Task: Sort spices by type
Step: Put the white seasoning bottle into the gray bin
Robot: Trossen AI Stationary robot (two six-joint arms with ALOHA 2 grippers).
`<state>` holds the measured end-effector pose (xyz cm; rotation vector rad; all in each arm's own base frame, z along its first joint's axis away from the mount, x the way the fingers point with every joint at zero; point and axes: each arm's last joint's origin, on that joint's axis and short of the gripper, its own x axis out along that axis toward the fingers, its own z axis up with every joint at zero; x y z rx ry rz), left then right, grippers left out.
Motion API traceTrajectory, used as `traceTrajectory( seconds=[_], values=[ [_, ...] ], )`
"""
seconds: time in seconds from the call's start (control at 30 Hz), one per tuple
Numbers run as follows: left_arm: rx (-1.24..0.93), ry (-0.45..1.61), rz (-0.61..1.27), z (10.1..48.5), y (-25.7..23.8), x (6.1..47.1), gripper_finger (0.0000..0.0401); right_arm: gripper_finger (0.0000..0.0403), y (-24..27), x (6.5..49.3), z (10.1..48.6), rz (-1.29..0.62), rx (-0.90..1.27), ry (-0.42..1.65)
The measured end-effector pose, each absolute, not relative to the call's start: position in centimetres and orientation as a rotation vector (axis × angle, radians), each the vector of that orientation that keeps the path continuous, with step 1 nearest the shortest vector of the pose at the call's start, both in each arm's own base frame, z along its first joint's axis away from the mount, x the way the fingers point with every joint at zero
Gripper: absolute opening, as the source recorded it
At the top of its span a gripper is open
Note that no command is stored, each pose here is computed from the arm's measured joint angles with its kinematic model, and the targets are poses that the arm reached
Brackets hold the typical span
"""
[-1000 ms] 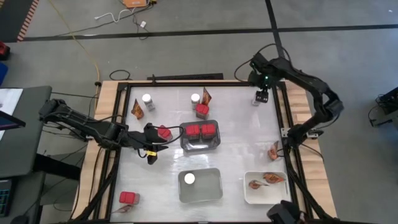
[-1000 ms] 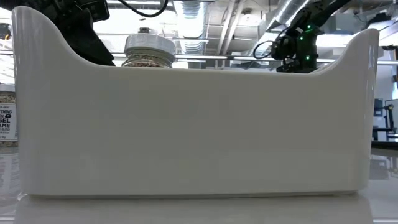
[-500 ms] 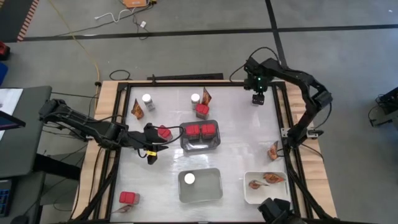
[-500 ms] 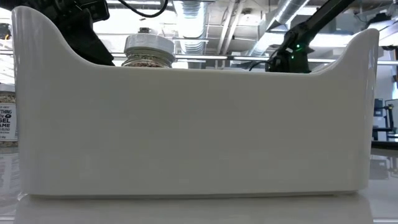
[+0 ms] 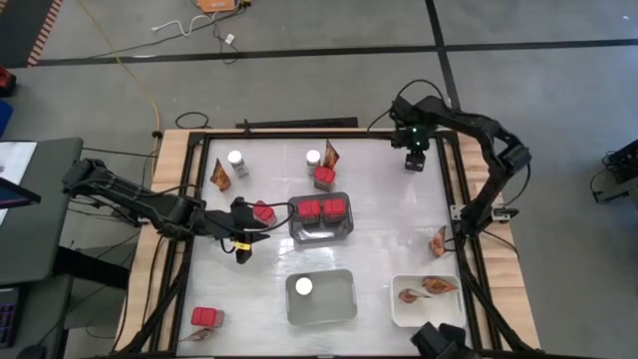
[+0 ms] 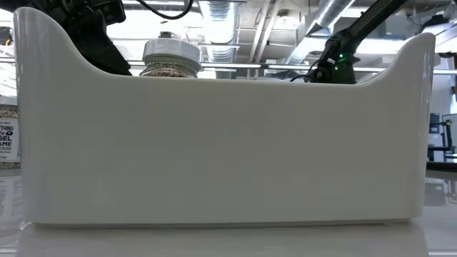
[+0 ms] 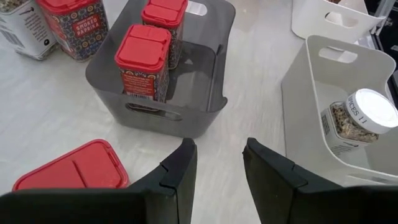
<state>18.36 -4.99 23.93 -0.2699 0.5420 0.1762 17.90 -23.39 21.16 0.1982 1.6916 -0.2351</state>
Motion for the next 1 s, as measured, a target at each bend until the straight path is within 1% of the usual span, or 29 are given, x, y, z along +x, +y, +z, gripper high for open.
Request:
traceTrajectory(
  seconds=[0.13,0.23,0.3,0.4,0.5,0.6,0.7,0.87,1.0],
  values=[
    [-0.268,0.542,0.177,23.9,-5.0,18.4,0.0126,0.0220,-21.8,18.1,23.5,-0.267,0.209,1.671],
    [-0.246,0.541,0.176,23.9,-5.0,18.4,0.0126,0.0220,-19.6,18.0,25.4,-0.276,0.215,1.672],
    [-0.221,0.543,0.170,23.9,-5.0,18.4,0.0126,0.0220,-17.7,18.1,27.2,-0.312,0.196,1.632],
    [-0.194,0.544,0.164,23.9,-5.0,18.4,0.0126,0.0220,-14.2,18.3,29.7,-0.347,0.161,1.547],
    [-0.190,0.544,0.163,24.0,-5.0,18.4,0.0126,0.0220,-10.2,18.5,32.0,-0.331,0.114,1.466],
    [-0.190,0.543,0.163,24.0,-5.0,18.4,0.0126,0.0220,-6.1,19.0,34.1,-0.317,0.114,1.357],
    [-0.192,0.543,0.164,24.0,-5.0,18.4,0.0126,0.0220,-2.3,20.2,35.6,-0.255,0.147,1.256],
    [-0.194,0.543,0.165,24.0,-5.0,18.4,0.0126,0.0220,4.2,23.7,37.3,-0.066,0.119,1.109],
    [-0.194,0.543,0.165,24.0,-5.0,18.4,0.0126,0.0220,8.8,27.0,37.3,0.040,0.063,1.095]
  ],
)
